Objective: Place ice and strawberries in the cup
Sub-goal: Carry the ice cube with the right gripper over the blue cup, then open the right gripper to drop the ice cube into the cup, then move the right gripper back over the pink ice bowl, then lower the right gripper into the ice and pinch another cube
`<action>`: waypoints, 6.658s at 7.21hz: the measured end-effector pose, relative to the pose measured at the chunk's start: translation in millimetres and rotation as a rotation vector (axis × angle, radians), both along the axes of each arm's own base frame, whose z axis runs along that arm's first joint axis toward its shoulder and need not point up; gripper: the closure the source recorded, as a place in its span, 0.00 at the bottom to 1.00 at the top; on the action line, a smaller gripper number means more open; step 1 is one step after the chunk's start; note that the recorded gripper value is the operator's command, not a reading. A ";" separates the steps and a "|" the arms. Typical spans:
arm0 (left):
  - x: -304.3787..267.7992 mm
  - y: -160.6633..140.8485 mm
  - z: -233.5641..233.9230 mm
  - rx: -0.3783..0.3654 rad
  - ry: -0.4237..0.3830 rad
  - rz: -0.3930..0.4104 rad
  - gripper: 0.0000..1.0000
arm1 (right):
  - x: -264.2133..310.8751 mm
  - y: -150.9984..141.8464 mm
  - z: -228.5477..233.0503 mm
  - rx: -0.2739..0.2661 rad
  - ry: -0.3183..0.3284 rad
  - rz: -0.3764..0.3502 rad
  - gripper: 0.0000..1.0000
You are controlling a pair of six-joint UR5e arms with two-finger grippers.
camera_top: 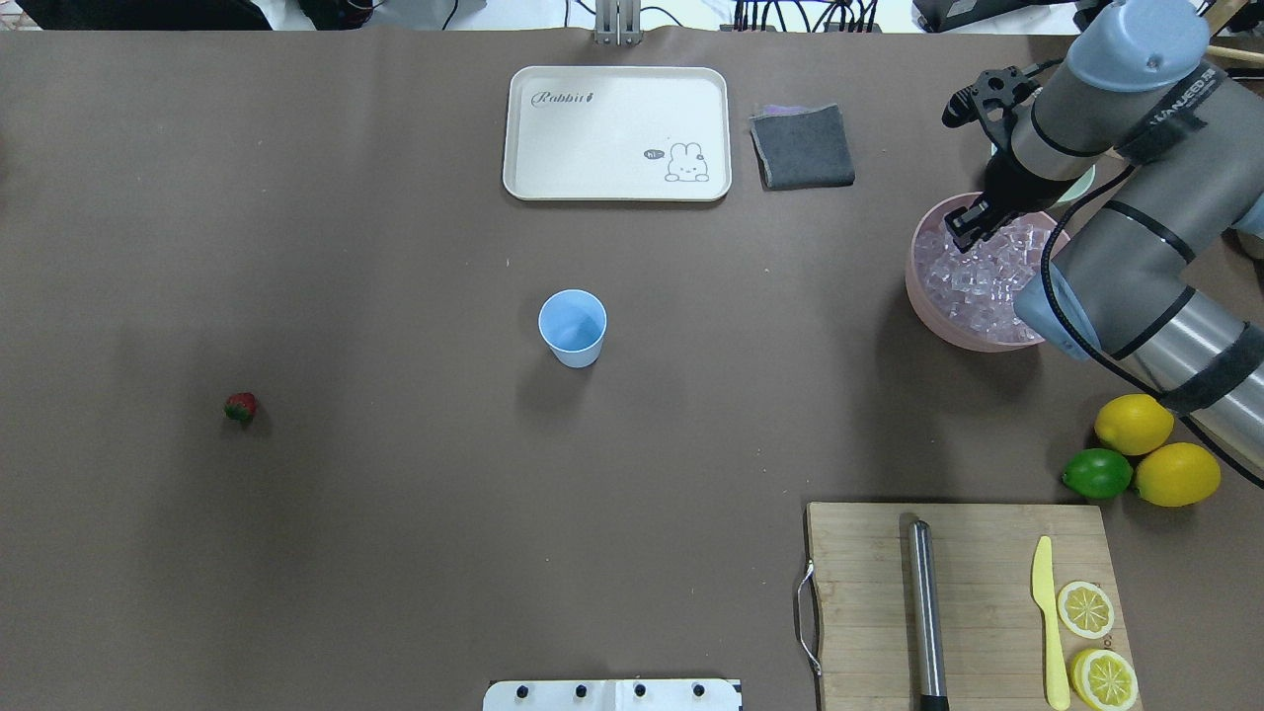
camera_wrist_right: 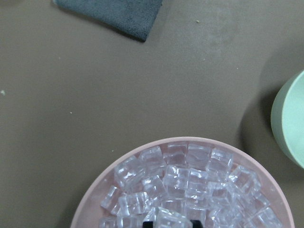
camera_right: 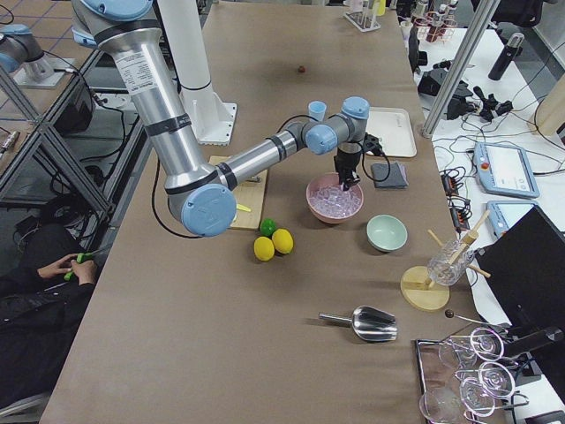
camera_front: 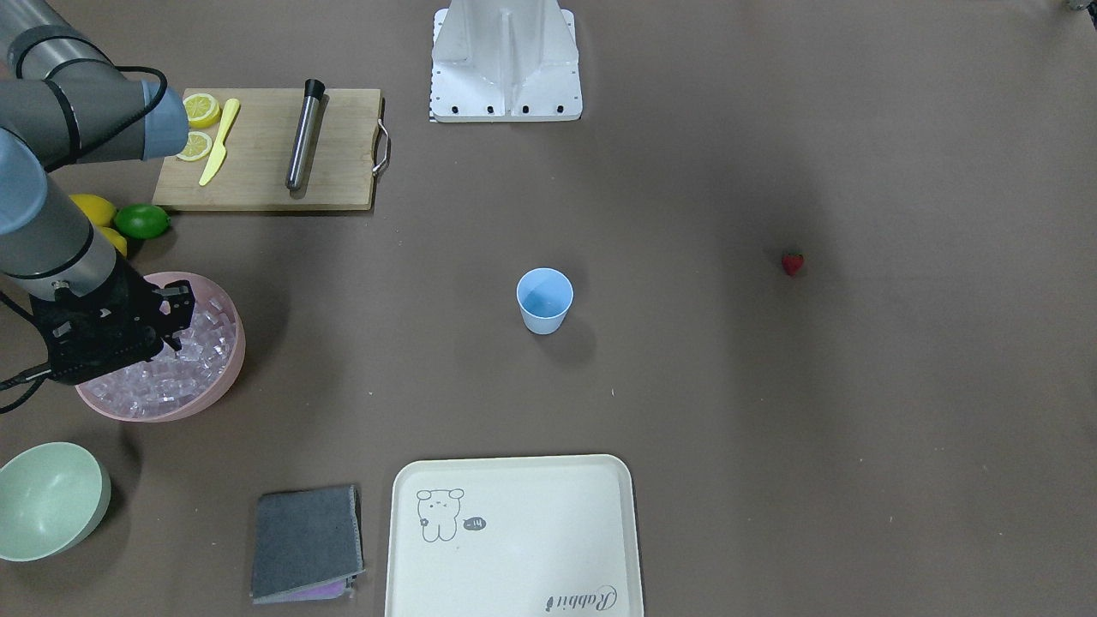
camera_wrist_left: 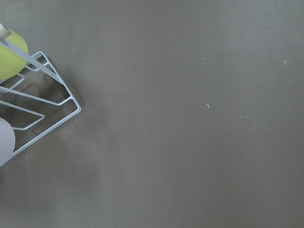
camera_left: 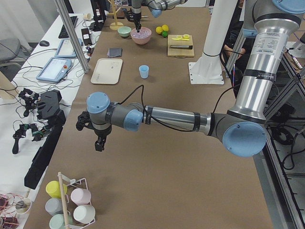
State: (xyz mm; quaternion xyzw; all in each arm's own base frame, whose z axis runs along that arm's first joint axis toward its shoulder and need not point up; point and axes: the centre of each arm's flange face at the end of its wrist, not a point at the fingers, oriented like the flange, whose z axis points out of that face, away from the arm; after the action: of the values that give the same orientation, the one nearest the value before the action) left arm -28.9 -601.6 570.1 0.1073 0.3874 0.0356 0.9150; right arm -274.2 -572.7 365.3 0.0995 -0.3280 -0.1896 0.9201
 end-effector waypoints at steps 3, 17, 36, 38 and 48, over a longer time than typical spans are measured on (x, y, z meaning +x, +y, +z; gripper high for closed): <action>0.1 0.0 0.0 0.010 0.001 0.000 0.02 | -18.5 11.1 -80.8 -0.065 -0.109 0.088 1.00; 1.2 -1.0 9.5 0.017 0.001 0.002 0.02 | -294.5 93.1 -236.7 -0.288 -0.426 0.347 0.01; 2.9 0.0 9.6 0.022 0.003 0.005 0.02 | 55.1 -44.5 39.8 -0.505 -0.025 0.517 0.13; 2.9 -0.9 7.9 0.026 0.003 0.005 0.02 | 45.4 -55.7 63.0 -0.581 0.021 0.593 0.32; 7.1 -8.0 -2.2 0.042 0.004 0.010 0.02 | 16.5 -58.8 102.8 -0.684 0.101 0.622 0.38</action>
State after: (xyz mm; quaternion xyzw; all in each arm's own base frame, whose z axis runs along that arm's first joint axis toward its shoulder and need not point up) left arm -21.8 -609.6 567.9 0.1245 0.3892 0.0481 0.9114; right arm -257.7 -631.5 468.1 -0.1252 -0.2808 0.2098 0.9281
